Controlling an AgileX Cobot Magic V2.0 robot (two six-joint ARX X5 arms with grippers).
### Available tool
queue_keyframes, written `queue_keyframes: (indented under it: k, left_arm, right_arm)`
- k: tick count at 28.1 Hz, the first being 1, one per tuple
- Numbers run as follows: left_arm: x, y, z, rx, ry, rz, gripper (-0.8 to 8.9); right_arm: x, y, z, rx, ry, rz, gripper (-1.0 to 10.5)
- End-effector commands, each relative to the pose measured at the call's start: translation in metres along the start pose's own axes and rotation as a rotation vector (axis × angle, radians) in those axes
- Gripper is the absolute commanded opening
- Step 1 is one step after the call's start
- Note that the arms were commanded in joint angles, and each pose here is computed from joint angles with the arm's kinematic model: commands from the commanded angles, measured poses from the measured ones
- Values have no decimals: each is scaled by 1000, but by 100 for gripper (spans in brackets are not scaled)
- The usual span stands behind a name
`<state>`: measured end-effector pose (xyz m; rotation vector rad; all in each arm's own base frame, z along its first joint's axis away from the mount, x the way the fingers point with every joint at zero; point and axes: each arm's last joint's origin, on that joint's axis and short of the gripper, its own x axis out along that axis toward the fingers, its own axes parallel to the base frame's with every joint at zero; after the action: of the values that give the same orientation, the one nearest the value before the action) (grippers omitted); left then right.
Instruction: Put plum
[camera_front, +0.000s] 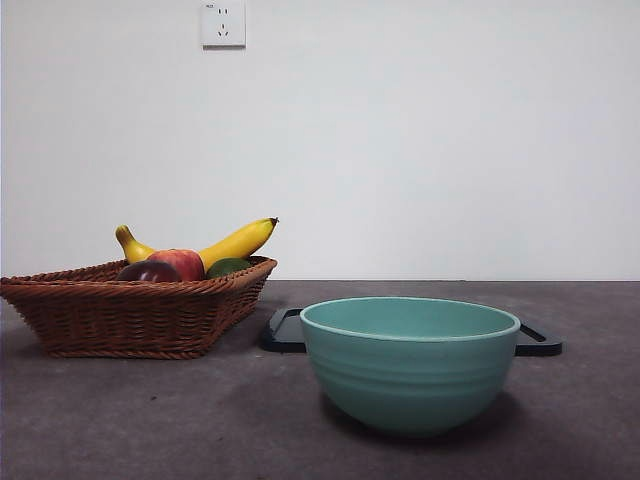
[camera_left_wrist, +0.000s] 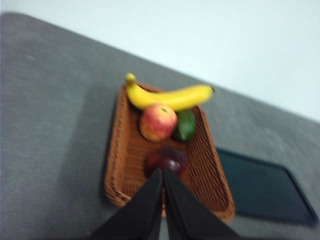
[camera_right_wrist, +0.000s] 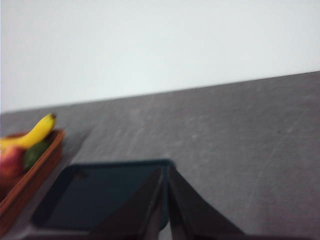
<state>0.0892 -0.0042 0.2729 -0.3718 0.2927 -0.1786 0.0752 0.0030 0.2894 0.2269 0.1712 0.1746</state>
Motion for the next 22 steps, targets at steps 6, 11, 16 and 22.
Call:
queue_keyframes:
  k: [6, 11, 16, 22]
  left_arm:
    - [13, -16, 39, 115, 218, -116, 9]
    - [20, -27, 54, 148, 342, -196, 9]
    - [20, -38, 64, 186, 448, -291, 9]
    - [15, -46, 61, 219, 552, -410, 8]
  right_arm:
    - [8, 11, 42, -61, 200, 96, 7]
    - [19, 18, 58, -59, 353, 180, 7]
    - [30, 28, 63, -66, 508, 317, 7]
    - [42, 43, 56, -105, 668, 485, 7]
